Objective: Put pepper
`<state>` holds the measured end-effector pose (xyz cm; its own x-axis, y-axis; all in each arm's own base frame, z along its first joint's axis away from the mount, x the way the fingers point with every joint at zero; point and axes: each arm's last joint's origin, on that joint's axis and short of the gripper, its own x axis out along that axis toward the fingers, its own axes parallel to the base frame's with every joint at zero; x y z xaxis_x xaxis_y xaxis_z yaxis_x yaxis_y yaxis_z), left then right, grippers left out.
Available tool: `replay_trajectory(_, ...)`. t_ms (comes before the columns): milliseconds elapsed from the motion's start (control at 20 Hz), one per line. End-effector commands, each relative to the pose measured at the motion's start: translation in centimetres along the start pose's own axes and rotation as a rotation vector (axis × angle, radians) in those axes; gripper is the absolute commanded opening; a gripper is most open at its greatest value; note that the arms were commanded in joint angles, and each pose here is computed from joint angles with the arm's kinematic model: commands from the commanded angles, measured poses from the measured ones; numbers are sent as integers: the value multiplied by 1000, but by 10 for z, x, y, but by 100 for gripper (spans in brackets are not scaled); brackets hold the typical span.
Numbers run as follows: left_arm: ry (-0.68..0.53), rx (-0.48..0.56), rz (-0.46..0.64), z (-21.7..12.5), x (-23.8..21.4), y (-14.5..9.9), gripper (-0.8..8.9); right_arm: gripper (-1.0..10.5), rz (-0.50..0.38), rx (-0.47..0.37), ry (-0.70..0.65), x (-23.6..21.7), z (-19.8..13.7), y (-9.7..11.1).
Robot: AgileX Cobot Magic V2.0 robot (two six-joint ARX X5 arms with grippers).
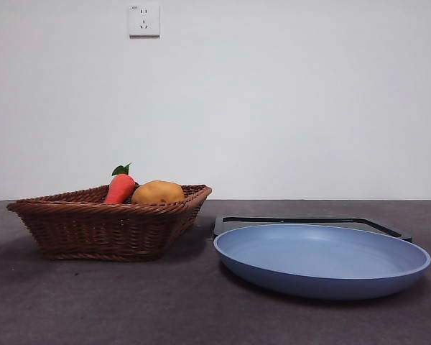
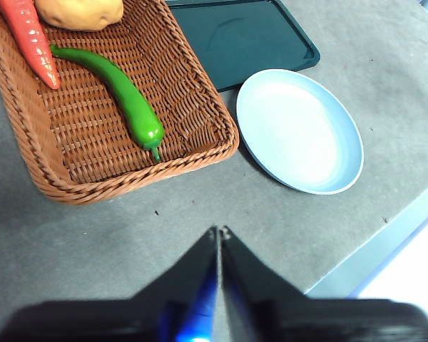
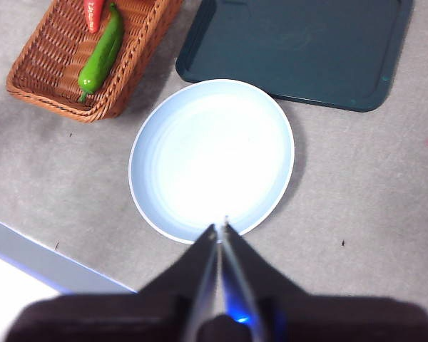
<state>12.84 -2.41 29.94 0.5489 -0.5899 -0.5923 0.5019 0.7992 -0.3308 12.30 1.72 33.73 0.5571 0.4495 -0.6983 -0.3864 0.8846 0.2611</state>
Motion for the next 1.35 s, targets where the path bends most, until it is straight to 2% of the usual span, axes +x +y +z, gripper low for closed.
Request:
replay_trajectory(50, -11, 23, 13, 3, -2, -1, 269, 218, -3, -1, -16, -2, 4, 1)
replay_trajectory(100, -11, 23, 5, 3, -2, -1, 370, 308, -3, 13, -16, -2, 4, 1)
replay_trajectory(150, -11, 21, 4, 3, -2, -2, 389, 330, -2, 27, -14, -2, 4, 1)
replay_trajectory(350, -7, 28, -4, 3, -1, -3, 388, 325, 0, 59, 14, 5, 8, -3)
replay_trajectory(550, -8, 28, -4, 4, -1, -3, 388, 324, 4, 91, 69, 30, 21, -16)
replay_trajectory(800, -8, 28, -4, 4, -1, -3, 388, 324, 3, 143, 170, 89, 43, -43)
replay_trajectory(1050, -14, 32, -3, 4, -1, -3, 388, 323, -7, 154, 308, 159, 46, -64)
replay_trajectory(1350, -14, 31, -3, 4, -1, -3, 388, 318, -62, 86, 466, 218, 31, -75)
